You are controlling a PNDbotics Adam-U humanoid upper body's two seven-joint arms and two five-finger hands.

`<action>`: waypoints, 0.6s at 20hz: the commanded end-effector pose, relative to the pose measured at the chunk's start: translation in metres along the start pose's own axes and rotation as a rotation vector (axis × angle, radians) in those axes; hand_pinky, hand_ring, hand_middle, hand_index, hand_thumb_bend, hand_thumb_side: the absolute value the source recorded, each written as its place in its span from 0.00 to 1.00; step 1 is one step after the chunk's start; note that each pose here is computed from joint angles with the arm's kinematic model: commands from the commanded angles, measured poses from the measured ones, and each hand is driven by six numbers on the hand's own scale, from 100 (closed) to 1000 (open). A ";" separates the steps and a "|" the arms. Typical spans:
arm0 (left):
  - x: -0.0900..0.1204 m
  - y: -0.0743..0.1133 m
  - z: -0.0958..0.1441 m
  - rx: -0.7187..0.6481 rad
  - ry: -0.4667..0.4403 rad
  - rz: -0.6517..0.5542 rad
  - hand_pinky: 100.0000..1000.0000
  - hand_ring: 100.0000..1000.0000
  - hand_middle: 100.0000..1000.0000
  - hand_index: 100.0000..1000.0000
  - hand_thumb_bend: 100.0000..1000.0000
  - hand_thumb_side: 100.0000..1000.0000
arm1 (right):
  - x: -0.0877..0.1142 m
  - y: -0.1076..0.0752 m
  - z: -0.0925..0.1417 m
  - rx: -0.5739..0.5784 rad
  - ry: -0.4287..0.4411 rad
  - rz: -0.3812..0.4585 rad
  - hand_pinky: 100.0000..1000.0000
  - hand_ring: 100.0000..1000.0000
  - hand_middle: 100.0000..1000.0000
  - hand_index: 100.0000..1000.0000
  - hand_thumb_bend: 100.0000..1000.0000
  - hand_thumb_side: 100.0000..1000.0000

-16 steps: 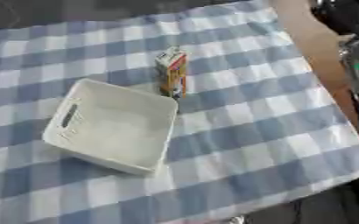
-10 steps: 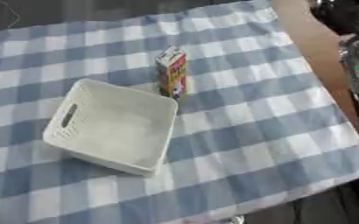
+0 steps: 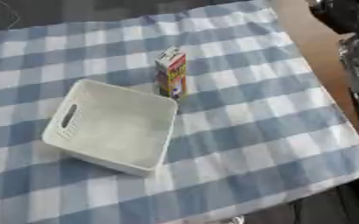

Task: Pick up objects on the table and place them in the box.

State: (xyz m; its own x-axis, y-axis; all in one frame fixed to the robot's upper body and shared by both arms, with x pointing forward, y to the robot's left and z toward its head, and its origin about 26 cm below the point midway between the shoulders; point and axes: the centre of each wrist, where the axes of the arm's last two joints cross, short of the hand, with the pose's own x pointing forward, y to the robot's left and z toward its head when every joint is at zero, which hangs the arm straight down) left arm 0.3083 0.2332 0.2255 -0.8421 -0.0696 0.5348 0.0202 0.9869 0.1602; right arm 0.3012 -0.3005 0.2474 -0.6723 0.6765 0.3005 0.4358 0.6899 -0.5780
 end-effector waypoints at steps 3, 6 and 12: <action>0.004 0.004 -0.003 0.002 -0.014 -0.018 0.82 0.61 0.79 0.93 1.00 0.80 | 0.003 -0.005 -0.002 0.139 -0.006 -0.060 0.00 0.34 0.00 0.73 0.56 0.73; 0.004 0.004 -0.003 0.001 -0.010 -0.022 0.82 0.61 0.79 0.93 1.00 0.80 | 0.003 -0.014 -0.006 0.248 -0.011 -0.100 0.00 0.39 0.00 0.79 0.59 0.71; 0.003 0.004 0.000 -0.010 0.000 -0.024 0.82 0.61 0.79 0.93 1.00 0.80 | -0.010 -0.022 -0.021 0.433 -0.027 -0.174 0.00 0.51 0.00 0.82 0.60 0.69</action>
State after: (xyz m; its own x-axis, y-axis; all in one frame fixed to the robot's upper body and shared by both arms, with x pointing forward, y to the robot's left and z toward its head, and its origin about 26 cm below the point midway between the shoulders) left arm 0.3078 0.2344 0.2229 -0.8338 -0.0756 0.5468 0.0165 0.9867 0.1616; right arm 0.3100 -0.3117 0.2622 -0.7233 0.5446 0.4246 0.0416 0.6481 -0.7604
